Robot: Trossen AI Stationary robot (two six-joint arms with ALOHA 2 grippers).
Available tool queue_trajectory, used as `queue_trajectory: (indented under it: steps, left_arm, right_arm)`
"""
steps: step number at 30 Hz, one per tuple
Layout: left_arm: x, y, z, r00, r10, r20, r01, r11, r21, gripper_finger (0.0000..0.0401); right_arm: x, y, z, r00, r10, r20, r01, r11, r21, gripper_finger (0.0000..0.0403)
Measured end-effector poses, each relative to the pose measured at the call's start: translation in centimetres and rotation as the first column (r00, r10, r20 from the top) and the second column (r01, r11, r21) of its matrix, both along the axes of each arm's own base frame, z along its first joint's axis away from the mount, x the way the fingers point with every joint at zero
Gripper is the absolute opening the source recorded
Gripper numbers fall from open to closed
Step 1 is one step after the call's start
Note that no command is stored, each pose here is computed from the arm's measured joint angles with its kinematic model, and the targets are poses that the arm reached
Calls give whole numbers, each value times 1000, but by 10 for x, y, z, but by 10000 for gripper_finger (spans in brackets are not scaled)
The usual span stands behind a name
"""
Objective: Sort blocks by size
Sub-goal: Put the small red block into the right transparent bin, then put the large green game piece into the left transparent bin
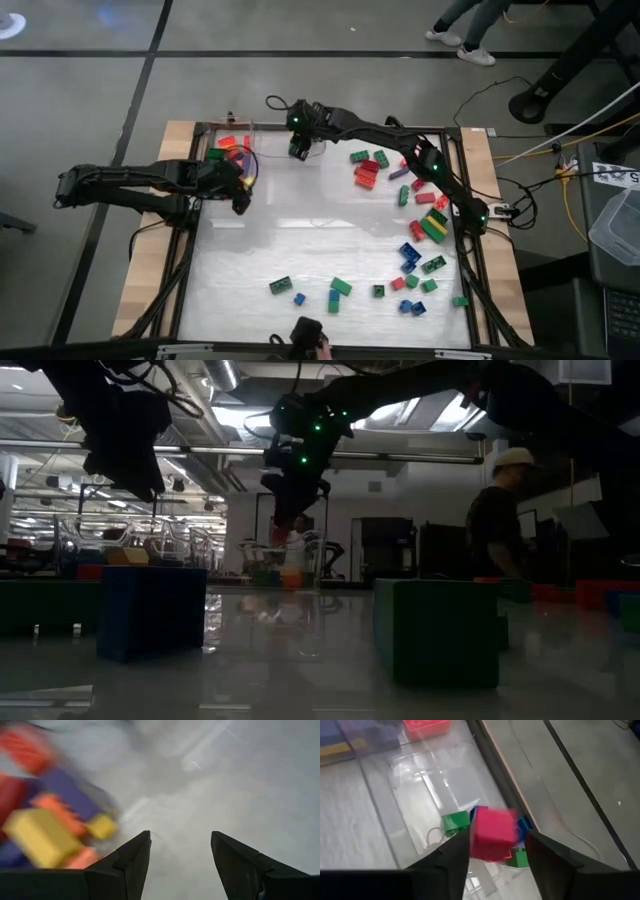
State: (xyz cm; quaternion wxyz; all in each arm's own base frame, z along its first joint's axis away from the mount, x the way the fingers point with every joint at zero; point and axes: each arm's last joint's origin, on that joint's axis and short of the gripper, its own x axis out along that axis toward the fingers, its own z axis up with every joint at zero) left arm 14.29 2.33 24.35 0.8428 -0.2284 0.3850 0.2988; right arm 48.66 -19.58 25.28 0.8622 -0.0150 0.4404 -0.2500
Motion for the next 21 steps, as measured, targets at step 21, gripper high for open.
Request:
queue_trajectory:
  steps: [21]
  left_arm:
    - [39, -120, -5, 736, -638, 228, 655, 756, 3, 196]
  right_arm:
    - [-22, 20, 39, 996, 91, -21, -89, 991, 99, 277]
